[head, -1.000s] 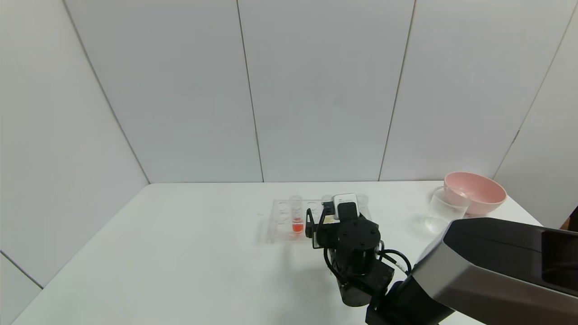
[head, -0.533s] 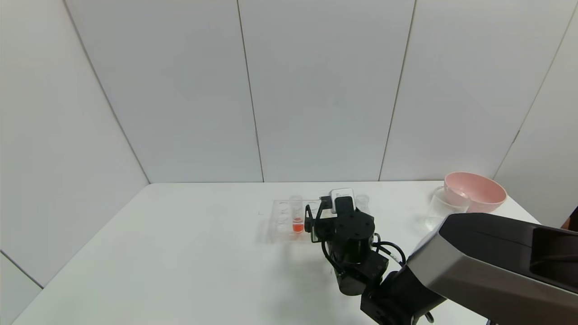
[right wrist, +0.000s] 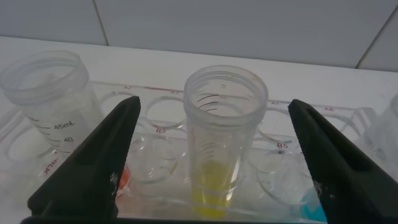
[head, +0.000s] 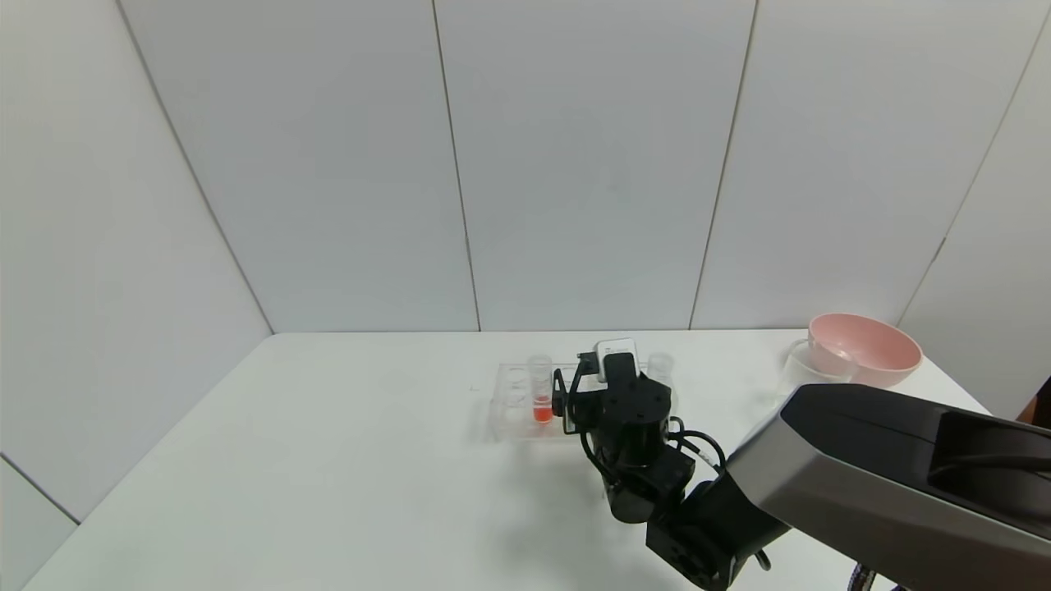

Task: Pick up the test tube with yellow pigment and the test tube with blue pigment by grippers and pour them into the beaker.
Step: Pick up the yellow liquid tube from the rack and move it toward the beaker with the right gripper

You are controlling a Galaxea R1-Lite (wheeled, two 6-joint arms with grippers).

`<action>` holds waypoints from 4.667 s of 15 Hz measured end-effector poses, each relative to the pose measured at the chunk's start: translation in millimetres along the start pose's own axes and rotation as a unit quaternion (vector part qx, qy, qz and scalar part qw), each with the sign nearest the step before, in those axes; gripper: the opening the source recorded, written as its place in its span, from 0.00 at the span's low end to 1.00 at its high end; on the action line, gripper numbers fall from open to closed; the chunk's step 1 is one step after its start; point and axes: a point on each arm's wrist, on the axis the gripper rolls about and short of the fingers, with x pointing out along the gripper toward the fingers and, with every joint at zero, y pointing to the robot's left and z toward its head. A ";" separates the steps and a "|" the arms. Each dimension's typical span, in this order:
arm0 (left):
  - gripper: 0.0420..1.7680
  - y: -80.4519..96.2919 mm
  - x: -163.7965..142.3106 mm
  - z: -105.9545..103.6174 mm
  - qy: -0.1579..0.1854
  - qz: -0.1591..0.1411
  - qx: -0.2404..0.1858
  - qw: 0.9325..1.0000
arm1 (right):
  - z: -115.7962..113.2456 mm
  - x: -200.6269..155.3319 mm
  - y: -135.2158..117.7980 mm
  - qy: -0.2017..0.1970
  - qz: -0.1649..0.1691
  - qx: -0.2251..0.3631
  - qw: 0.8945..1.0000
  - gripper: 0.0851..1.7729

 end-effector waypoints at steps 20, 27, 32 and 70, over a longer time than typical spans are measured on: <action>1.00 0.0 0.0 0.0 0.000 0.000 0.000 1.000 | -4.0 6.1 -9.9 0.005 -0.008 -0.004 1.000 0.30; 1.00 0.0 0.0 0.0 0.000 0.000 0.000 1.000 | -2.0 8.2 -14.6 0.004 -0.013 -0.012 1.000 0.30; 1.00 0.0 0.0 0.0 0.000 0.000 0.000 1.000 | 3.2 6.1 -16.5 0.002 -0.014 -0.016 1.000 0.30; 1.00 0.0 0.0 0.0 0.000 0.000 0.000 1.000 | 35.2 -31.2 4.5 -0.035 0.025 -0.021 0.999 0.30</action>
